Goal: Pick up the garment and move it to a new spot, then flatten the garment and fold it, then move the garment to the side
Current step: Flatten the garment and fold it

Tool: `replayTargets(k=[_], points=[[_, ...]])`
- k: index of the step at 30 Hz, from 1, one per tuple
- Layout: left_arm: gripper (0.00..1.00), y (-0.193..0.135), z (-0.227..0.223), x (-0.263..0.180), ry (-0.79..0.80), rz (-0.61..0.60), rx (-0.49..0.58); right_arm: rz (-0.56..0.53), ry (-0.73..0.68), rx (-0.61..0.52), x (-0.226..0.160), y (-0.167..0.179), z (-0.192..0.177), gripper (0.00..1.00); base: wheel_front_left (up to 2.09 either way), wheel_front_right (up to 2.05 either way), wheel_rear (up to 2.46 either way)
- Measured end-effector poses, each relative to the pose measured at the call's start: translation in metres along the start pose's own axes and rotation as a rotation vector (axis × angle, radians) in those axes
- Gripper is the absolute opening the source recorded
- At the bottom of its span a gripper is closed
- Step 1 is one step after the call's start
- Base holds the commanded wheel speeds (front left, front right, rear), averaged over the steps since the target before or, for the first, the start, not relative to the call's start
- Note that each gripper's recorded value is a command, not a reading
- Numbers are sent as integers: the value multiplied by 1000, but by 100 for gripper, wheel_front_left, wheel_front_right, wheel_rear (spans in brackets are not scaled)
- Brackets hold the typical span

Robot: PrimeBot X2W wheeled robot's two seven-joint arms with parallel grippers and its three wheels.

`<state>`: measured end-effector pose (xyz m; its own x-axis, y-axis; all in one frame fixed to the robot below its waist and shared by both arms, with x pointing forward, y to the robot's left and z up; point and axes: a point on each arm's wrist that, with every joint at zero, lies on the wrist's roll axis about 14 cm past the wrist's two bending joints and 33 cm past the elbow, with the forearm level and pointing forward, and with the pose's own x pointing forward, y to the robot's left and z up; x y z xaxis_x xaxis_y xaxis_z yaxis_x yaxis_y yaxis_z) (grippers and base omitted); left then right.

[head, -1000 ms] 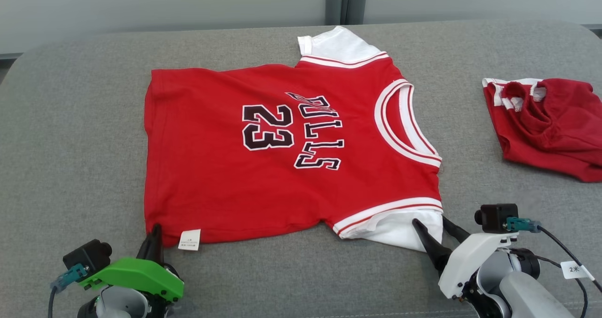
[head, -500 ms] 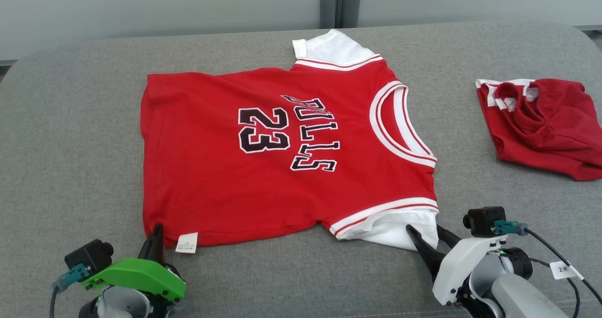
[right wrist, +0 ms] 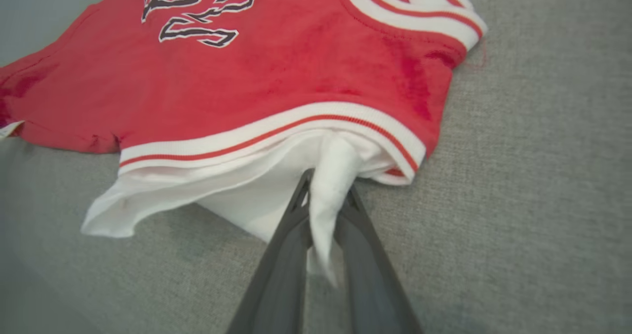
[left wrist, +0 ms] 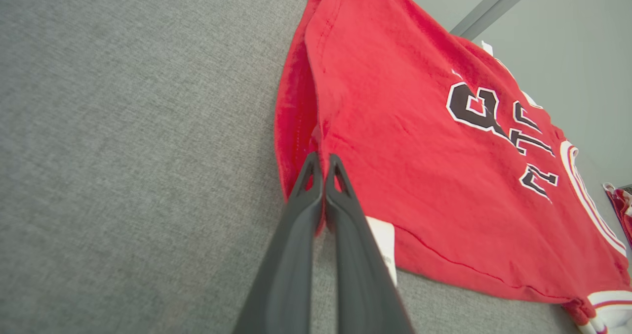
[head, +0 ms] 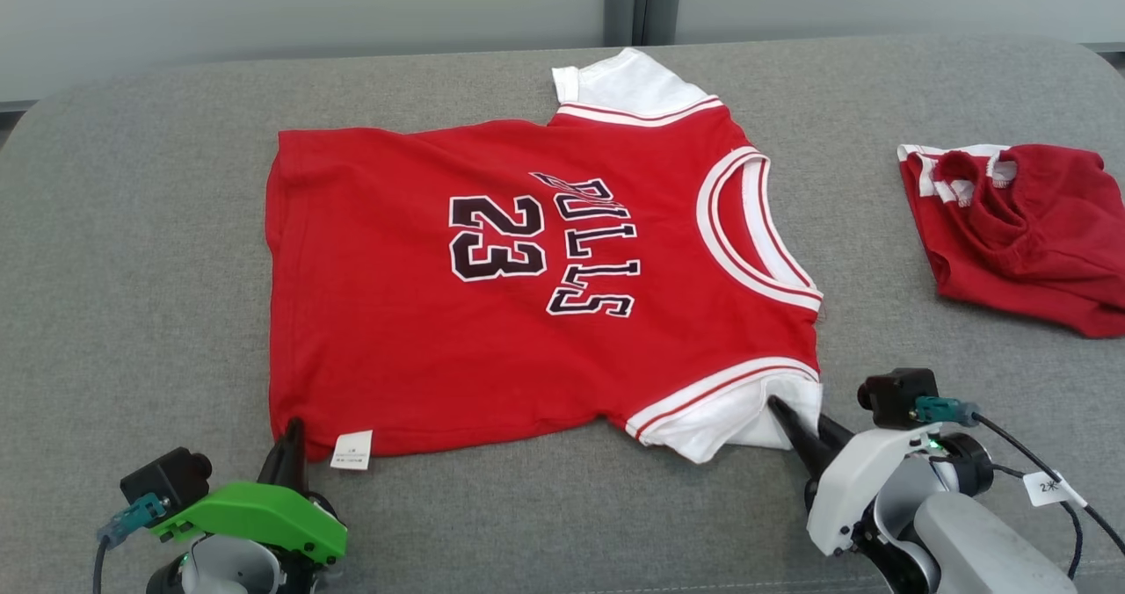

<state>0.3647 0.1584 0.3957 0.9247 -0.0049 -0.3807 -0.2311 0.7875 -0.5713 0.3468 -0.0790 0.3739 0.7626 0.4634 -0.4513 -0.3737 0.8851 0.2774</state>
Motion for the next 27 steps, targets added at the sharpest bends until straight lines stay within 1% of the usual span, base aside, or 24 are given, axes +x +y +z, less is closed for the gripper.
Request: replayTargets(k=[3, 6, 11, 14, 19, 22, 23, 24, 25, 27], points=[[0, -1, 1, 1, -2, -4, 0, -16, -48, -19, -1, -9, 10, 5, 0, 0, 0], [0, -4, 3, 1, -11, -11, -2, -33, -111, -57, -5, -18, 24, 0, 0, 0, 0], [0, -8, 14, 3, -50, -23, -11, -47, -234, -114, -13, -24, 50, 0, 0, 0, 0], [0, -12, 18, 3, -68, -32, -24, -60, -272, -126, -18, -26, 60, 0, 0, 0, 0], [0, -18, 21, 4, -78, -50, -28, -76, -257, -111, -27, -27, 48, 0, 0, 0, 0], [0, -21, 17, 3, -69, -61, -24, -81, -236, -144, -32, -27, 40, 0, 0, 0, 0], [0, -21, 16, 2, -64, -62, -23, -83, -232, -161, -33, -27, 39, 7, 0, 0, 0], [0, -21, 13, 1, -58, -61, -22, -83, -226, -184, -34, -27, 38, 17, 0, 0, 0], [0, -20, 11, 0, -52, -60, -21, -78, -218, -208, -34, -27, 36, 25, 0, 0, 0], [0, -19, 7, -2, -39, -57, -20, -80, -211, -220, -35, -26, 33, 30, 0, 0, 0]])
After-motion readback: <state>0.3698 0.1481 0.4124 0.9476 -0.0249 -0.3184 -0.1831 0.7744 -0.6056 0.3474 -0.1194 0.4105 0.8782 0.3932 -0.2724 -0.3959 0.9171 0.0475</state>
